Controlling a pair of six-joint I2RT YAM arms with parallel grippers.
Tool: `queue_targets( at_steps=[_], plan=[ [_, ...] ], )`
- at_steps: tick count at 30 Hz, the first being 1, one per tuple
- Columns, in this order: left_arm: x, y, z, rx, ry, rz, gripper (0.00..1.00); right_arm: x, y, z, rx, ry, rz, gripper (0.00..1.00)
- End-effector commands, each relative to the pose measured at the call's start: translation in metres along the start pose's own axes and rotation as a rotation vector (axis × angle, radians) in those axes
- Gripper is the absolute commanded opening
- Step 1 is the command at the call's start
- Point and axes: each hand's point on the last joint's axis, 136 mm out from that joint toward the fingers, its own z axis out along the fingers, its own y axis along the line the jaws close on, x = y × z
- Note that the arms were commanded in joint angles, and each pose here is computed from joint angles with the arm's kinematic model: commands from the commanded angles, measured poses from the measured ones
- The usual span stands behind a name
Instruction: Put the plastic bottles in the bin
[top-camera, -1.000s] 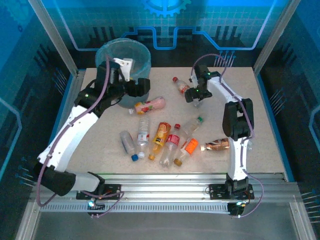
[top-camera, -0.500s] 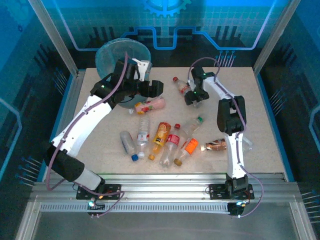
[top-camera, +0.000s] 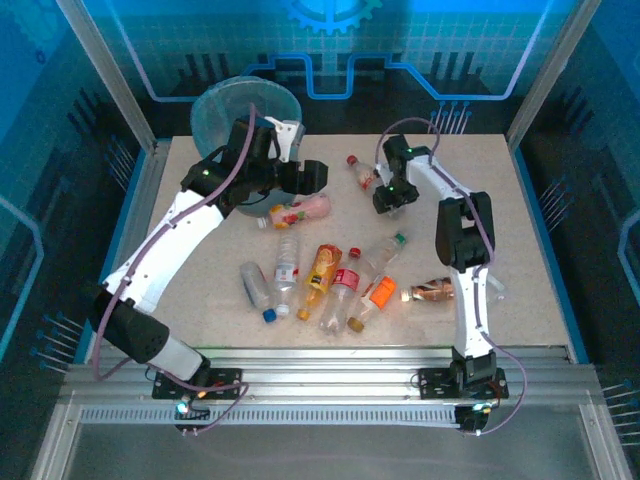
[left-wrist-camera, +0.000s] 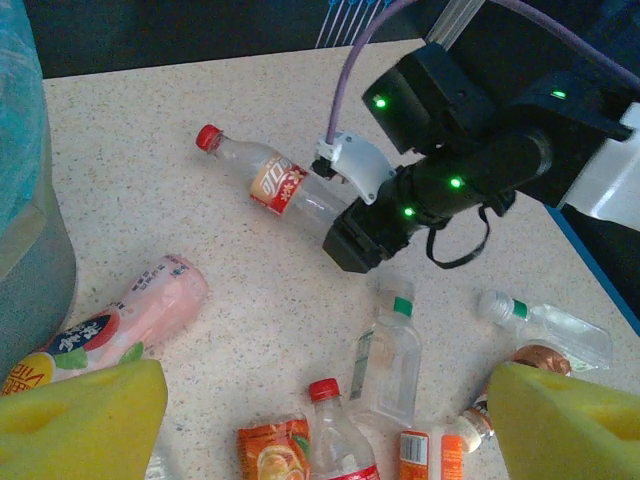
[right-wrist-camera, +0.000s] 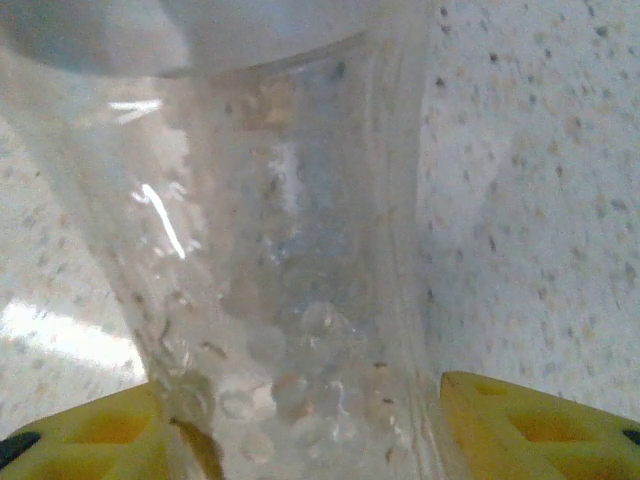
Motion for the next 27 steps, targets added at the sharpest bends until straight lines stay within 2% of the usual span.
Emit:
queue_targets(
  at_steps=[1, 5, 11, 17, 23, 27],
  plan=[
    [-0.027, -0.023, -0.027, 0.071, -0.098, -0.005, 0.85, -0.013, 0.01, -0.064, -0.017, -0.157, 0.031, 0.49],
    [-0.036, -0.032, -0.032, 0.107, -0.12, -0.001, 0.85, -0.001, 0.027, -0.113, -0.057, -0.293, 0.063, 0.48],
    [-0.058, -0.043, -0.039, 0.142, -0.129, 0.038, 0.86, 0.046, 0.073, -0.176, -0.168, -0.518, 0.087, 0.47],
    [-0.075, -0.042, -0.043, 0.183, -0.145, -0.015, 0.86, 0.082, 0.117, -0.225, -0.299, -0.693, 0.004, 0.45],
    [-0.09, -0.036, -0.054, 0.287, -0.167, -0.132, 0.86, 0.101, 0.138, -0.262, -0.42, -0.789, -0.059, 0.46],
    [-0.093, -0.037, -0.059, 0.336, -0.16, -0.155, 0.85, 0.109, 0.149, -0.277, -0.464, -0.821, -0.127, 0.46]
  ],
)
